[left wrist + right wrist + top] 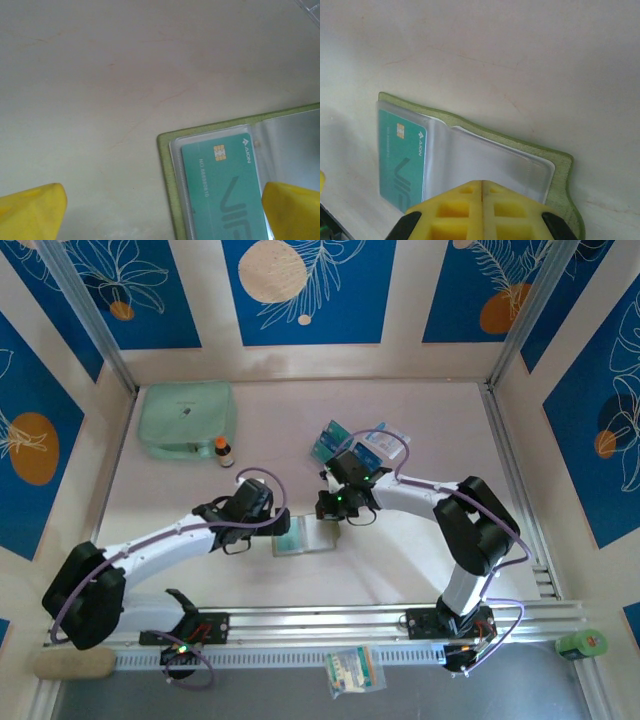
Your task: Put the credit cards into the card holder
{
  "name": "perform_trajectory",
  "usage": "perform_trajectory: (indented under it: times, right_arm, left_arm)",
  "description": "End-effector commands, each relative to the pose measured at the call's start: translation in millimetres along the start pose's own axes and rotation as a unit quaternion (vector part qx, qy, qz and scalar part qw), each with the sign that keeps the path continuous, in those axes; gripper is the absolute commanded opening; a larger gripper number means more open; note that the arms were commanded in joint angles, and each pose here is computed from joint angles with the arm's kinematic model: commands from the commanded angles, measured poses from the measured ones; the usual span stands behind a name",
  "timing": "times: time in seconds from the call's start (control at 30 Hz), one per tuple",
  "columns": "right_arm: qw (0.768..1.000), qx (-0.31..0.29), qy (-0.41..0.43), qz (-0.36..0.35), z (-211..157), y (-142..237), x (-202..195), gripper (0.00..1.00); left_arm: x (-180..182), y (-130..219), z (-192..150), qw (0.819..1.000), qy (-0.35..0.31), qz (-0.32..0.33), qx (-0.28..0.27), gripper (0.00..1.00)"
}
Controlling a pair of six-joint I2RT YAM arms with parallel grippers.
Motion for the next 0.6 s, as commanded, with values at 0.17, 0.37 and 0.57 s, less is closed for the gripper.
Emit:
perform_trajectory:
  times: [0.17,0.37,0.57]
  right_arm:
    - [1.0,0.017,0.016,-0.001,2.3,-8.4,-2.6,0.02]
    - [0.999,0.027,0.016,-0.01,-1.0,-14.8,-9.6,0.02]
    - [0.999,0.044,0.01,0.007,-7.6,-25.9,-7.3,0.02]
  left_arm:
    - [-24.4,-4.8,-1.6,1.0,-0.003,-0.026,0.006,1.0]
    - [-31.9,-10.0,-6.0,0.999,-0.015,-0.031,0.012,1.0]
    - [-34.5,-15.0,-8.5,0.999,-0.025,-0.033,0.015,1.0]
Point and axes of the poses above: each hand's point on the last joint's axis, 136 mm out from that joint toward the fingers, its own y axis back along the fingers, its own x axis along the line the jaws close on, z = x × y, the point moved 7 cm from there along y, back along the fingers, and after that the axes turned 12 degrees about y, right-handed, at the moved point
